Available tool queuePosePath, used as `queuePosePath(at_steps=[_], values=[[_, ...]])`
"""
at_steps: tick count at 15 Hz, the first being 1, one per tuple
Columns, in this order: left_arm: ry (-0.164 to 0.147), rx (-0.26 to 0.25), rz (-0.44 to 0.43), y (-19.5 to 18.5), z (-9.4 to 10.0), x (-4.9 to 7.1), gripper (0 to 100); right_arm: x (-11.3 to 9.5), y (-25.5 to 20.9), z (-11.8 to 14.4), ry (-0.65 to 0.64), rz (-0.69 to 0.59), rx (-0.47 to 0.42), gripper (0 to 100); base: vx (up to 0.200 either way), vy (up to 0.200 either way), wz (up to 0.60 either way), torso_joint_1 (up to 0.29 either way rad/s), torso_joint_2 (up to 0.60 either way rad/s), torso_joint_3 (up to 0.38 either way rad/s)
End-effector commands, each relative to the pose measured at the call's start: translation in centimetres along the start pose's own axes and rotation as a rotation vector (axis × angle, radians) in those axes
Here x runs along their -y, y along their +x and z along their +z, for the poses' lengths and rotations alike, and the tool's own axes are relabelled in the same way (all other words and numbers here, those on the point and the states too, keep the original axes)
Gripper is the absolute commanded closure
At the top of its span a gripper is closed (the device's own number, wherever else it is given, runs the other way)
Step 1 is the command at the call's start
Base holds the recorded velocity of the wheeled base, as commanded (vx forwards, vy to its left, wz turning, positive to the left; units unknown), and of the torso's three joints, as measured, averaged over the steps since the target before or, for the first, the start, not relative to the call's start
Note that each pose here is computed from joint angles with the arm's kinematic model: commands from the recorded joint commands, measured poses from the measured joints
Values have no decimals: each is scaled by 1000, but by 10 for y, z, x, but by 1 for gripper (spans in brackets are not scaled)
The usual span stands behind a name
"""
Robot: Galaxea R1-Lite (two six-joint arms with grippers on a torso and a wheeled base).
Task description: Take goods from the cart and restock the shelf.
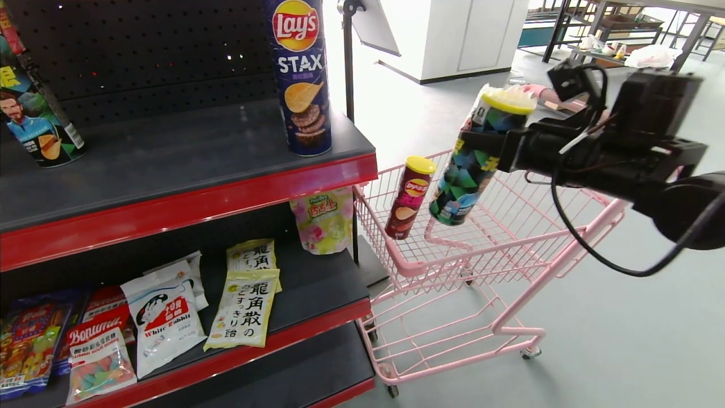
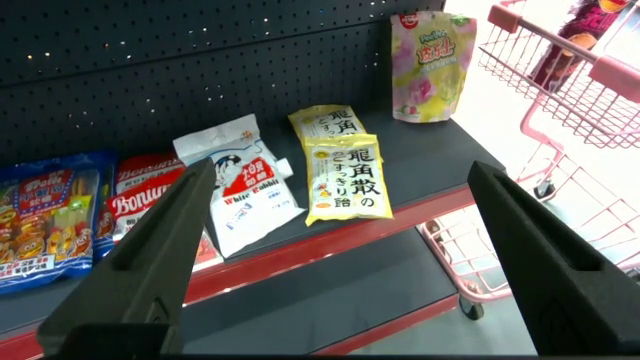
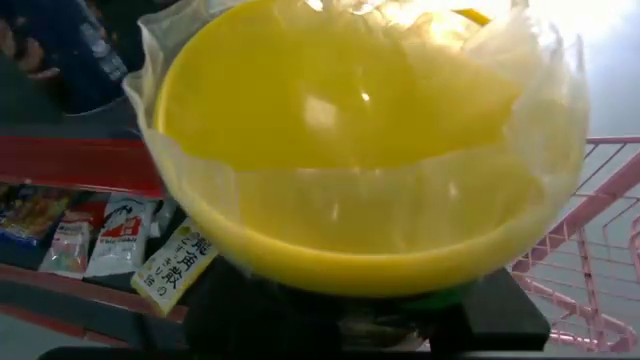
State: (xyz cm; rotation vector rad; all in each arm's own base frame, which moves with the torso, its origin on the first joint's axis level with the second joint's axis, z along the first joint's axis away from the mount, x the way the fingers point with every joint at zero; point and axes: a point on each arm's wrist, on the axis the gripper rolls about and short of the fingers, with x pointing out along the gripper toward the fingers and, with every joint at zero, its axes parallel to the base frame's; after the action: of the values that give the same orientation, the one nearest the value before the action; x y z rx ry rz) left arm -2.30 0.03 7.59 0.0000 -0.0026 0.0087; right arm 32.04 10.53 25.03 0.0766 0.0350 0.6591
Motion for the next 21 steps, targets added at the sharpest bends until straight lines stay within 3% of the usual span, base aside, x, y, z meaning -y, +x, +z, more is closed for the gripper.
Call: queuePosePath(at_steps=[1,4,5,8,12,21], values=[[-2,-1,0,0,0,0,0,-38,-75,24,-17,18,23,100,0,0,0,0,0,0],[0,-1,-1,0,0,0,0,-58,-144,-29,5,-24,-169,100,0,0,0,0,0,0],[-2,-1,-1,0,0,0,0,-59,-148,-36,6,-37,-187,100,0,0,0,0,0,0],[0,1,-1,0,0,0,0,-73,-150,-34,-30,42,-173,100,0,0,0,0,0,0],[0,-1,-4,0,0,0,0,-80,-149,-51,-52,86,-235,100,0,0,0,0,0,0],[0,-1,-4,0,0,0,0,-81,-154,-55,-71,91,-240,100,0,0,0,1,-6,-6]])
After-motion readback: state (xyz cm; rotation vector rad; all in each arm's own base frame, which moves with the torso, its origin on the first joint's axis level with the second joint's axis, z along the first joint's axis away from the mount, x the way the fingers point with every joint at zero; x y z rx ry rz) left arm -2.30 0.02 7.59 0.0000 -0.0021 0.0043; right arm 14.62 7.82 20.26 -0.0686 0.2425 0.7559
